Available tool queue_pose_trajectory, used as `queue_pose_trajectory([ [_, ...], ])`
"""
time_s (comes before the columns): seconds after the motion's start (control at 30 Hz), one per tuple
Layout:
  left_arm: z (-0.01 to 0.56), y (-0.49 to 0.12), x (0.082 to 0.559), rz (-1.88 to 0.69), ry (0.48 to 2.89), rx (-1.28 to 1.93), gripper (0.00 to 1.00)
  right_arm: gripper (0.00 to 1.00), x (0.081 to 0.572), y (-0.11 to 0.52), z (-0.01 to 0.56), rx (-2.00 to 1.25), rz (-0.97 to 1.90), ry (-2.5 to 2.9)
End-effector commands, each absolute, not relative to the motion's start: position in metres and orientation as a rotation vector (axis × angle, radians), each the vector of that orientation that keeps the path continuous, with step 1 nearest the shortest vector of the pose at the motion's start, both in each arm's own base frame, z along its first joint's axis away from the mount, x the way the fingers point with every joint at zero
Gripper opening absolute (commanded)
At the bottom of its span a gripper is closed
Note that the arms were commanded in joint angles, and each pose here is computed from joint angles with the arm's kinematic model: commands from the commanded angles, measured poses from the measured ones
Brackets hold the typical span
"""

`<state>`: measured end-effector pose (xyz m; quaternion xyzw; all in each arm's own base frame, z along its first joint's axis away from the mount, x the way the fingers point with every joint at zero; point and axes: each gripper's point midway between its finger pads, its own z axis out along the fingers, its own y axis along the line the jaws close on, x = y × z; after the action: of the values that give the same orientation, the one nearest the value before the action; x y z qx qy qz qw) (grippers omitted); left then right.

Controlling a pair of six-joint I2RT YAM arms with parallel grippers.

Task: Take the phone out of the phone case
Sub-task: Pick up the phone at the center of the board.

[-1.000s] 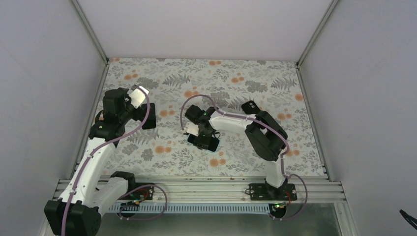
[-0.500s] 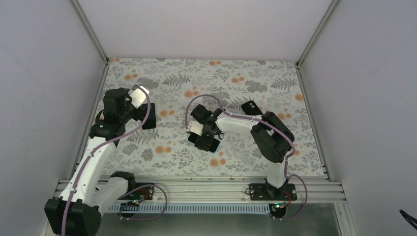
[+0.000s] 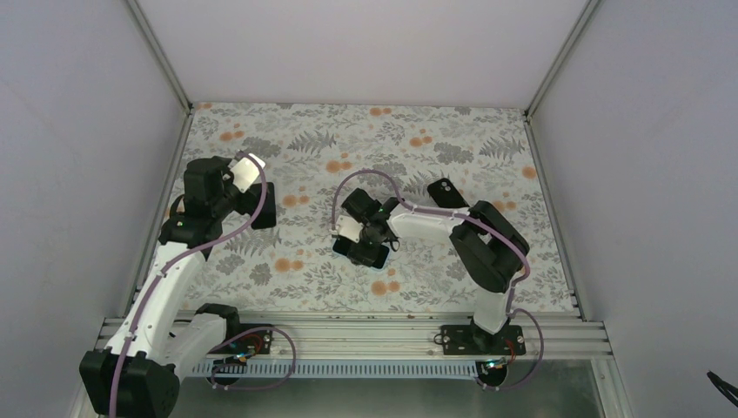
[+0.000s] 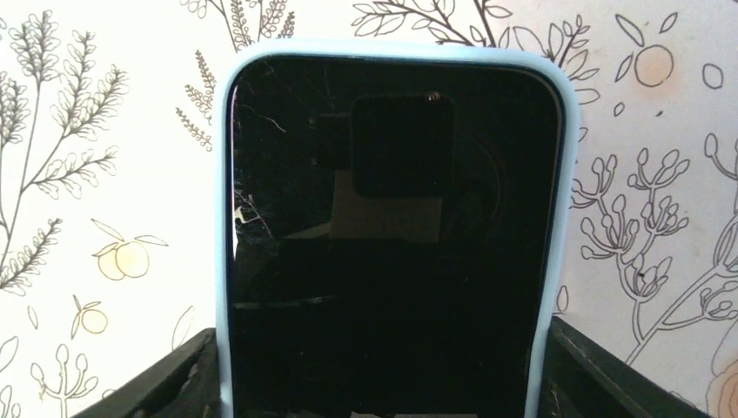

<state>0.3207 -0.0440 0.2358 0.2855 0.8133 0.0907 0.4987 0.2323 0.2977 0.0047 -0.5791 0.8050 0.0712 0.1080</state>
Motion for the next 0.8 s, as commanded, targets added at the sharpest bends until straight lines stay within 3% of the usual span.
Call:
queue_pose_trajectory([
  [0.0, 0.239, -0.045, 0.323, 0.194, 1.963, 0.673, 1.0, 0.63, 0.198, 0.212, -0.056, -1.905, -0.144, 2.602],
  [0.07, 0.241, -0.045, 0.323, 0.194, 1.96, 0.672, 1.0, 0.6, 0.2, 0.214, -0.055, -1.901, -0.148, 2.594],
  [0.13, 0.241, -0.045, 0.323, 0.191, 1.96, 0.675, 1.0, 0.92, 0.203, 0.214, -0.054, -1.892, -0.163, 2.584],
  [0.17, 0.241, -0.046, 0.322, 0.19, 1.96, 0.678, 1.0, 0.99, 0.206, 0.214, -0.053, -1.885, -0.178, 2.574],
  [0.4, 0.238, -0.046, 0.322, 0.186, 1.963, 0.686, 1.0, 1.0, 0.203, 0.205, -0.057, -1.905, -0.194, 2.589],
  [0.6, 0.239, -0.047, 0.323, 0.178, 1.958, 0.687, 1.0, 0.61, 0.2, 0.206, -0.06, -1.919, -0.169, 2.601],
  [0.67, 0.239, -0.048, 0.323, 0.173, 1.956, 0.688, 1.0, 0.55, 0.202, 0.207, -0.06, -1.917, -0.17, 2.594],
  [0.77, 0.235, -0.055, 0.323, 0.129, 1.963, 0.713, 1.0, 0.53, 0.208, 0.214, -0.055, -1.904, -0.159, 2.563],
])
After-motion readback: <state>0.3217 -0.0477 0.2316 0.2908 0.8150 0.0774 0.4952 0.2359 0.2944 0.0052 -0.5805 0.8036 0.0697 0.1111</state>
